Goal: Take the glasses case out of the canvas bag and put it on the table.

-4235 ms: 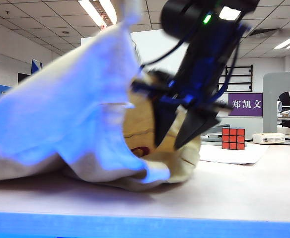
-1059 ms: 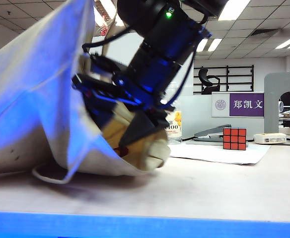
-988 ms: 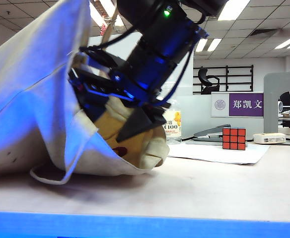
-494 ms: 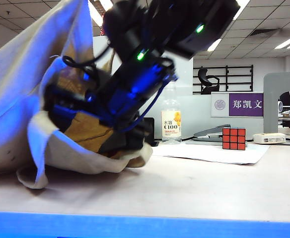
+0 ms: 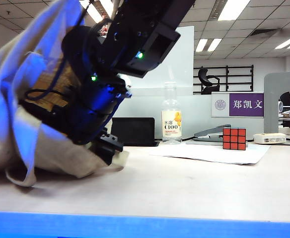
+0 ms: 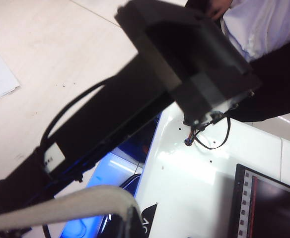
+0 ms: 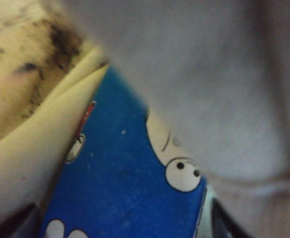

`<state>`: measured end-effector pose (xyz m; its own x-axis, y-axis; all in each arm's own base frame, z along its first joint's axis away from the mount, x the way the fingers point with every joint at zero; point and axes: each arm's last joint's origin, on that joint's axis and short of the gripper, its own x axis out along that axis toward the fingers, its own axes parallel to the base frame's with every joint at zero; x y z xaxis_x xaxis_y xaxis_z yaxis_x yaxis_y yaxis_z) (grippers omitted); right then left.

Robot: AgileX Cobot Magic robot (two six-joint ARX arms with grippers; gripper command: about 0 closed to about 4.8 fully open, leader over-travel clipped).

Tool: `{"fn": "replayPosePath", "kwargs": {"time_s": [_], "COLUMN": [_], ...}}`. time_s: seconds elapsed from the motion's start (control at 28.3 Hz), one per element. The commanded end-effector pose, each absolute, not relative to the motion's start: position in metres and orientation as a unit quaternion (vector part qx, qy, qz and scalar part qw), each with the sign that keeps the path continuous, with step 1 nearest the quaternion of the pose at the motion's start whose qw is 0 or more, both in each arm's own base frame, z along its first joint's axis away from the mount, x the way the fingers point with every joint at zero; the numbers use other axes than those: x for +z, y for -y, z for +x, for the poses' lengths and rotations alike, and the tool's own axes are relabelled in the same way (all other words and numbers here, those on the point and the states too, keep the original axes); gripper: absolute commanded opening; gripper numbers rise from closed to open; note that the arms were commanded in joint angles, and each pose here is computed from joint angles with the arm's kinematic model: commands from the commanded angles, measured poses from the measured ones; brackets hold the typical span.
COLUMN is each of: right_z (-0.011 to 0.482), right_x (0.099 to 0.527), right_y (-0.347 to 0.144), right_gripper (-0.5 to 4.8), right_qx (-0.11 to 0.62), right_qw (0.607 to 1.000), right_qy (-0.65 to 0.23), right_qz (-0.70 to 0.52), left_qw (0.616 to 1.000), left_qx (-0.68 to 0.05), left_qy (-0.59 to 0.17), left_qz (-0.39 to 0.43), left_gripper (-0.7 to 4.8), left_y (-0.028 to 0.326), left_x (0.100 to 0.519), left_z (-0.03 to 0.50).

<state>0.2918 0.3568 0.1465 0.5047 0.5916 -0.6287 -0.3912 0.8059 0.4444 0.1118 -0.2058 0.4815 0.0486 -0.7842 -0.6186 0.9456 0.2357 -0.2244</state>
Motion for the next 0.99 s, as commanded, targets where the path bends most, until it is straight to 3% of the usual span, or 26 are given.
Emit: {"fn": "replayPosePath", "kwargs": {"time_s": [0.04,0.11,0.14,0.18,0.32,0.42,0.56,0.67,0.78,0.85,0.88,0.99], "right_z": [0.303,0.306,0.306,0.305,0.299,0.292,0.282,0.271,0.261,0.255,0.251,0.249], "right_x": [0.131,0.124,0.124,0.126,0.148,0.182,0.226,0.247,0.249,0.252,0.255,0.268], "right_y": [-0.352,-0.356,-0.356,-0.356,-0.349,-0.340,-0.327,-0.312,-0.296,-0.288,-0.282,-0.250], "right_gripper": [4.79,4.63,3.96,3.64,3.54,3.25,3.22,3.22,3.22,3.22,3.12,3.04], "right_qx": [0.238,0.227,0.232,0.233,0.253,0.278,0.302,0.295,0.259,0.250,0.244,0.198], "right_qw": [0.835,0.826,0.823,0.821,0.818,0.825,0.834,0.834,0.809,0.805,0.809,0.828], "right_qy": [-0.487,-0.511,-0.514,-0.517,-0.516,-0.492,-0.457,-0.451,-0.482,-0.484,-0.479,-0.461], "right_qz": [0.087,0.070,0.072,0.071,0.019,-0.025,-0.058,-0.120,-0.215,-0.233,-0.238,-0.251], "left_qw": [0.693,0.694,0.696,0.700,0.739,0.791,0.840,0.899,0.956,0.961,0.958,0.929], "left_qx": [-0.650,-0.651,-0.650,-0.649,-0.607,-0.545,-0.472,-0.360,-0.165,-0.063,0.019,0.140], "left_qy": [-0.295,-0.292,-0.287,-0.279,-0.258,-0.226,-0.225,-0.223,-0.227,-0.253,-0.277,-0.338], "left_qz": [0.101,0.099,0.099,0.104,0.134,0.162,0.141,0.109,0.089,0.096,0.069,-0.058], "left_gripper": [-0.06,-0.06,-0.06,-0.06,-0.06,-0.06,-0.06,-0.06,-0.06,-0.06,-0.06,-0.06], "left_y": [0.205,0.202,0.199,0.196,0.192,0.192,0.177,0.142,0.090,0.069,0.042,-0.016], "left_x": [0.491,0.493,0.495,0.497,0.498,0.500,0.501,0.501,0.493,0.476,0.459,0.422], "left_z": [0.106,0.104,0.103,0.101,0.103,0.109,0.145,0.194,0.254,0.291,0.322,0.357]}}
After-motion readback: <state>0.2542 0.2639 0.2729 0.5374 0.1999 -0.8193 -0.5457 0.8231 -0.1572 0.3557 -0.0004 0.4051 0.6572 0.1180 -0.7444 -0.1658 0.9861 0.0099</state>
